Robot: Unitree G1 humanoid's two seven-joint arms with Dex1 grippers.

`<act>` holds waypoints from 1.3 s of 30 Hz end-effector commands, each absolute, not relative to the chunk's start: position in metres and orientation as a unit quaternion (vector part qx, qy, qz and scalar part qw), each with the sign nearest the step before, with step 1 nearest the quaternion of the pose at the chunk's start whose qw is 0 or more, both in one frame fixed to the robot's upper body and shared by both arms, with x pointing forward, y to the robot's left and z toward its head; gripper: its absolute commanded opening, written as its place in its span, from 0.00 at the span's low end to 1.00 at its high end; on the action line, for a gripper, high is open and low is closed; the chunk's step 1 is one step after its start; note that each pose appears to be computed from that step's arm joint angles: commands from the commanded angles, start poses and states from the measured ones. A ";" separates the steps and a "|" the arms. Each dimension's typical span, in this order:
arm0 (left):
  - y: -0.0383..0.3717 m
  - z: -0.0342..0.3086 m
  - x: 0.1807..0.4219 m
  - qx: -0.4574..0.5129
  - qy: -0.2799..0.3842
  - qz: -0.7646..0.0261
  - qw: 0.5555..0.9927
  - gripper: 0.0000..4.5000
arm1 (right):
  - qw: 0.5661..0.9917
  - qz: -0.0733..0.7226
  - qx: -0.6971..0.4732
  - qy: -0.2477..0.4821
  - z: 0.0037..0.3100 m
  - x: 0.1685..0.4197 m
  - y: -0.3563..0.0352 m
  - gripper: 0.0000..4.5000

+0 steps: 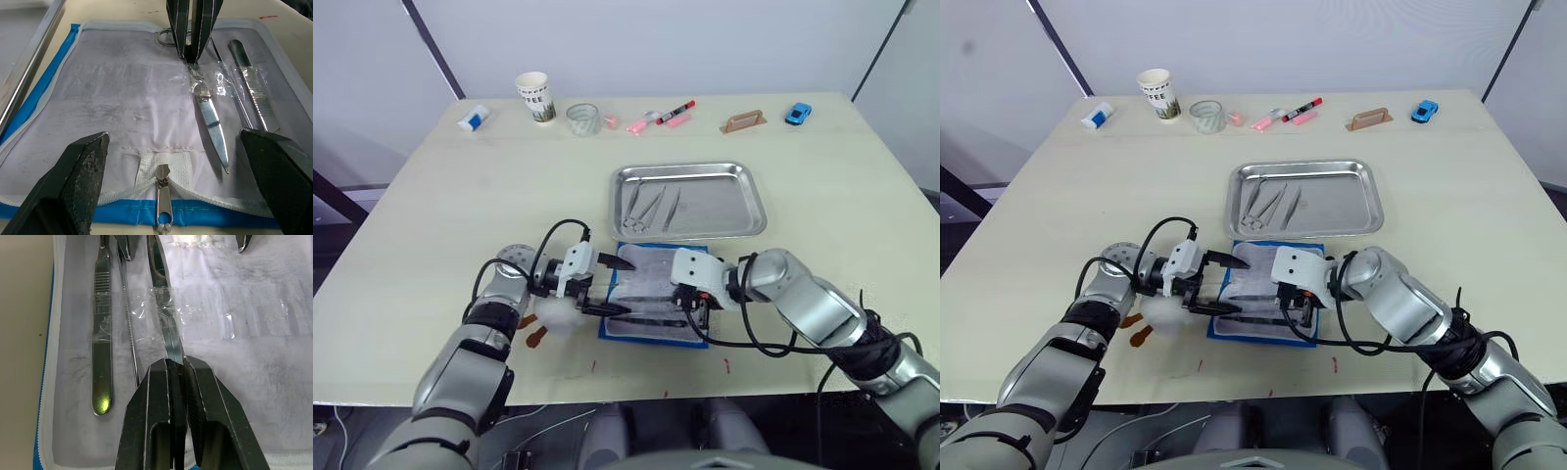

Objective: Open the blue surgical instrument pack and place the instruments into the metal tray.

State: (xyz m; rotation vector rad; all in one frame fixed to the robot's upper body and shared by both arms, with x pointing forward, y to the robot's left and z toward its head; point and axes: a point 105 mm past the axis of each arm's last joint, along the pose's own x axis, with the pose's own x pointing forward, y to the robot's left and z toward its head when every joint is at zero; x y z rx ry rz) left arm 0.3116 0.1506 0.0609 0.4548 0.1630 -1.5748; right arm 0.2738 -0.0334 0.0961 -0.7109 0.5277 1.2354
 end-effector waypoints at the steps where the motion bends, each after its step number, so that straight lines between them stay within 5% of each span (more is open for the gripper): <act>1: 0.160 0.024 0.288 0.193 0.156 -0.724 0.643 1.00 | 0.728 0.565 -0.331 0.203 0.116 0.271 -0.024 0.01; 39: 0.157 0.020 0.285 0.188 0.159 -0.728 0.640 1.00 | 0.731 0.538 -0.339 0.247 0.135 0.275 -0.022 0.01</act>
